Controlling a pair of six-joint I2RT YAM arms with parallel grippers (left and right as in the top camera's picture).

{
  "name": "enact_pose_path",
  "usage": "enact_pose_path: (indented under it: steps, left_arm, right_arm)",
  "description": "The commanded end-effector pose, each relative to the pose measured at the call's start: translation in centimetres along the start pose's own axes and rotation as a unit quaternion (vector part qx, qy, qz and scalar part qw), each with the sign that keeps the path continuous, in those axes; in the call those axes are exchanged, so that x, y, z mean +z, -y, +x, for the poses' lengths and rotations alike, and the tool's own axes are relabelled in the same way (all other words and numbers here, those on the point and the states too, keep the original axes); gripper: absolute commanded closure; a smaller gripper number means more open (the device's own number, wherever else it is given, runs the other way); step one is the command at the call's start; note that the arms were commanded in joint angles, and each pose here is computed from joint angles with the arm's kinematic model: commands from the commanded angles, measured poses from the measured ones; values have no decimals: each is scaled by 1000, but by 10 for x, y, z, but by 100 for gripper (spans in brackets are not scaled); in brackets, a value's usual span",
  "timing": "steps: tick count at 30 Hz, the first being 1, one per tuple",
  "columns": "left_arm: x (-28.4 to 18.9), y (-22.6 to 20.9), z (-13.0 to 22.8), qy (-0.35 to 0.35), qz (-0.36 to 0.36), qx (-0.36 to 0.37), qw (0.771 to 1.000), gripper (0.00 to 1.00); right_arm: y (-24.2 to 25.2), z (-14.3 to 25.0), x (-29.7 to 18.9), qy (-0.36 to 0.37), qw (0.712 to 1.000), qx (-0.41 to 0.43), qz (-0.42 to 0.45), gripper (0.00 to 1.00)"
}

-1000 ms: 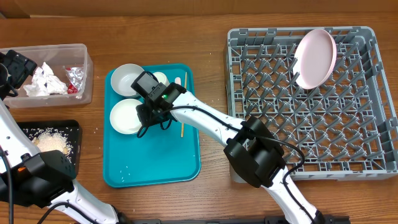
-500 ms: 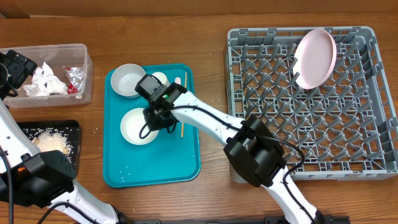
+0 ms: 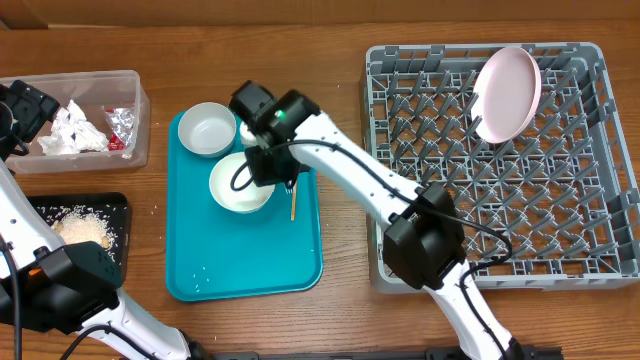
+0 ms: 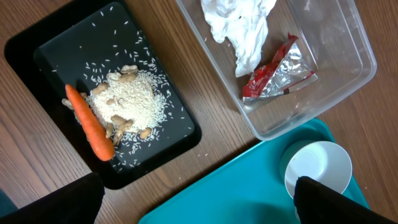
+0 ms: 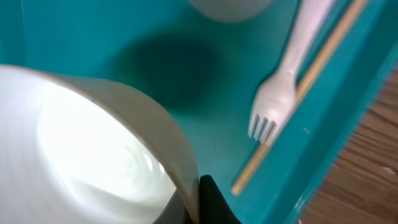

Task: Sort waste into correct bins and load items into the dishwasher rack
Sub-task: 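Lift the bowl and carry it right over the dish rack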

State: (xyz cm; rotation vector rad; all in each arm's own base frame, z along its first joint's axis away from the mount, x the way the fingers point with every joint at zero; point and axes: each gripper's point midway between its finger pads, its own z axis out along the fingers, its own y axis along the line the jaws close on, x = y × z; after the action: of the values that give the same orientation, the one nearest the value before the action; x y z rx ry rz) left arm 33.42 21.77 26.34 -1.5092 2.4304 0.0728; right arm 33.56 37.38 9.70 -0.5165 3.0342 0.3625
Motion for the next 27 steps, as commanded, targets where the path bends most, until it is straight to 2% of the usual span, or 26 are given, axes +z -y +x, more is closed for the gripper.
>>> enact_pose_path:
  steps: [1, 5, 10, 16, 22, 27]
  left_arm:
    - [2, 0, 0, 0, -6, -3, 1000, 0]
    - [2, 0, 1, 0, -6, -3, 1000, 0]
    - [2, 0, 0, 0, -6, -3, 1000, 0]
    - [2, 0, 0, 0, -6, -3, 1000, 0]
    - [2, 0, 0, 0, -6, -3, 1000, 0]
    - [2, 0, 0, 0, -6, -3, 1000, 0]
  right_arm:
    - [6, -16, -69, 75, 997, -12, 7, 96]
    - [65, -21, -123, 142, 981, 53, 119, 96]
    - [144, -7, -191, 200, 938, 151, 241, 96]
    - [209, 12, -242, 220, 908, 237, 266, 96]
    - [262, 28, -279, 241, 883, 288, 282, 96]
    - [307, 64, -306, 245, 855, 350, 296, 96]
